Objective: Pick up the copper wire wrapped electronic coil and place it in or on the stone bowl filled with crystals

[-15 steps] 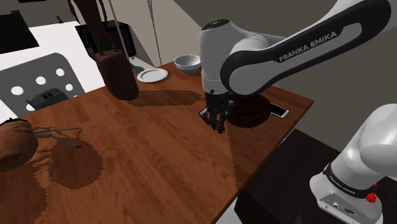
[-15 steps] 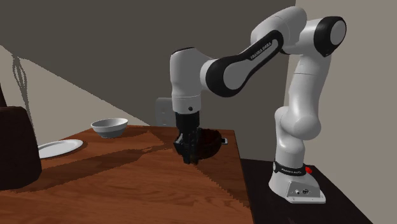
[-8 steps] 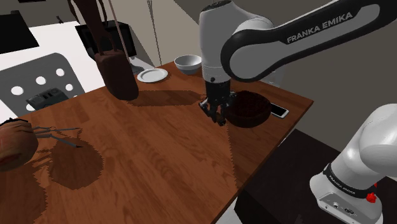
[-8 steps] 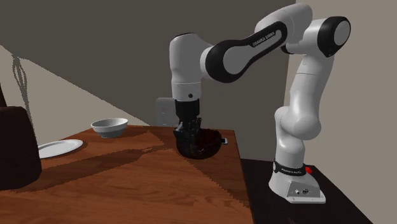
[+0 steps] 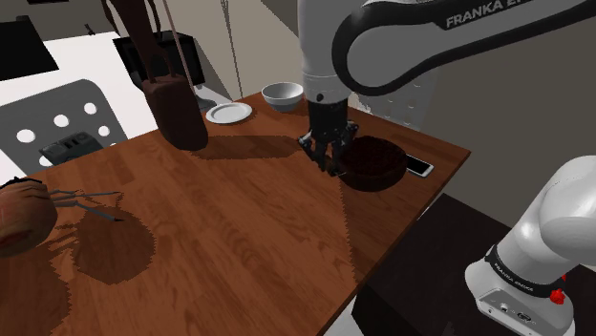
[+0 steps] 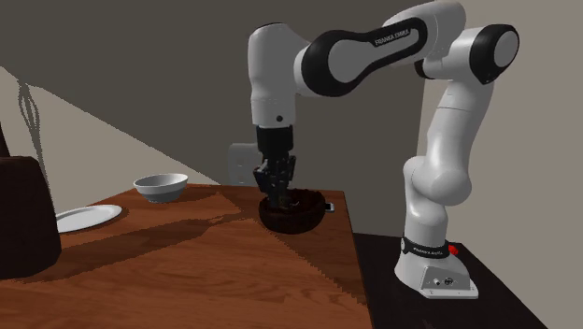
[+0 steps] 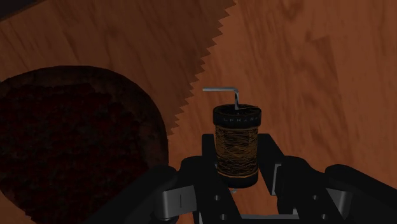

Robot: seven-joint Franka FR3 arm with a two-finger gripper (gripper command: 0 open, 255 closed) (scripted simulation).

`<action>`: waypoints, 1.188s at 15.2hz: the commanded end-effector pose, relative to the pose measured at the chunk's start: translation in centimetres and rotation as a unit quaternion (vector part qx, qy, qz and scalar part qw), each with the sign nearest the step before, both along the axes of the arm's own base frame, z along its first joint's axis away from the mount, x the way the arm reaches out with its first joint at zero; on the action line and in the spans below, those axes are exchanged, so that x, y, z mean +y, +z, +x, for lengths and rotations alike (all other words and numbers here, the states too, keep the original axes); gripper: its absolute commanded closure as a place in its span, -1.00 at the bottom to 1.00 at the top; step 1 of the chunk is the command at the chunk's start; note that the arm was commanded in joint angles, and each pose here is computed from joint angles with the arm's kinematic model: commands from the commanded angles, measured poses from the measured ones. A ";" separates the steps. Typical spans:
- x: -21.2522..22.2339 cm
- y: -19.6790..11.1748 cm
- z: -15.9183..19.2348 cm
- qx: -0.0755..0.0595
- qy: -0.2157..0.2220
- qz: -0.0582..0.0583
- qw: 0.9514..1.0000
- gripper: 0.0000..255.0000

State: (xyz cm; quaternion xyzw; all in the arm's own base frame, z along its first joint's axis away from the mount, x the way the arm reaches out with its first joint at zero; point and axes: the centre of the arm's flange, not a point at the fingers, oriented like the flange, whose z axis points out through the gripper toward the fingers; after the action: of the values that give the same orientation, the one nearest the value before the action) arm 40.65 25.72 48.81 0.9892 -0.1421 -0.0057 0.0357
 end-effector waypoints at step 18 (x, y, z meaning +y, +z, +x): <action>-14.6 4.6 0.3 0.000 0.000 0.000 1.000 1.00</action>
State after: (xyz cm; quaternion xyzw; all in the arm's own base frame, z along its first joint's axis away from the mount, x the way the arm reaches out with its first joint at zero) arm 41.05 12.42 53.34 0.9891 -0.1429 -0.0057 0.0359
